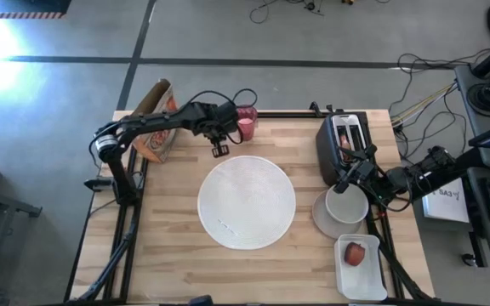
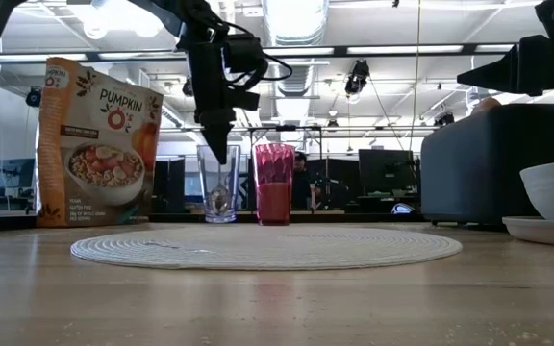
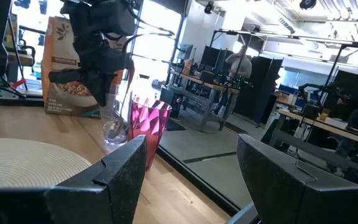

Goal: Arrange a breakfast setting
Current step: Move the transparent cup to the middle top

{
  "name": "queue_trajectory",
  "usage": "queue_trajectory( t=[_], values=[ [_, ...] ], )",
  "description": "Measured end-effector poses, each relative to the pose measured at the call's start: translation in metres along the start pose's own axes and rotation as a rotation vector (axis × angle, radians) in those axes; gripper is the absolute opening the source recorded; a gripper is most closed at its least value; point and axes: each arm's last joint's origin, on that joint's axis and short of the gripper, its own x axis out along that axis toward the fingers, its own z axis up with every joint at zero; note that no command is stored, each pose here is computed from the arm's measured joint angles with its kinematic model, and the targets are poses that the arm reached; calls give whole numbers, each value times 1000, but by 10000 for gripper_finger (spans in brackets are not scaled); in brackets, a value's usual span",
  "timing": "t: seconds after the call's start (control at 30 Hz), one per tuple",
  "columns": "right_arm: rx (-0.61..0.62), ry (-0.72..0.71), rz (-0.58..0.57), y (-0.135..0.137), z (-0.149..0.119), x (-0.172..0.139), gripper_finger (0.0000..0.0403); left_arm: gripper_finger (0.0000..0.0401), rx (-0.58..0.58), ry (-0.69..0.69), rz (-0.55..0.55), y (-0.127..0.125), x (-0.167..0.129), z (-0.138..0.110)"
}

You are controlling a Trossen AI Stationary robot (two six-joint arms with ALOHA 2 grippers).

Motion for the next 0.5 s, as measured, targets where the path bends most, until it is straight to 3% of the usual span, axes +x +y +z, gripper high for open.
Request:
queue_trajectory(
  t=[0.5],
  values=[
    [0, 0, 0, 0, 0, 0, 238, 3, -7, -16, 4, 0, 4, 0]
  ],
)
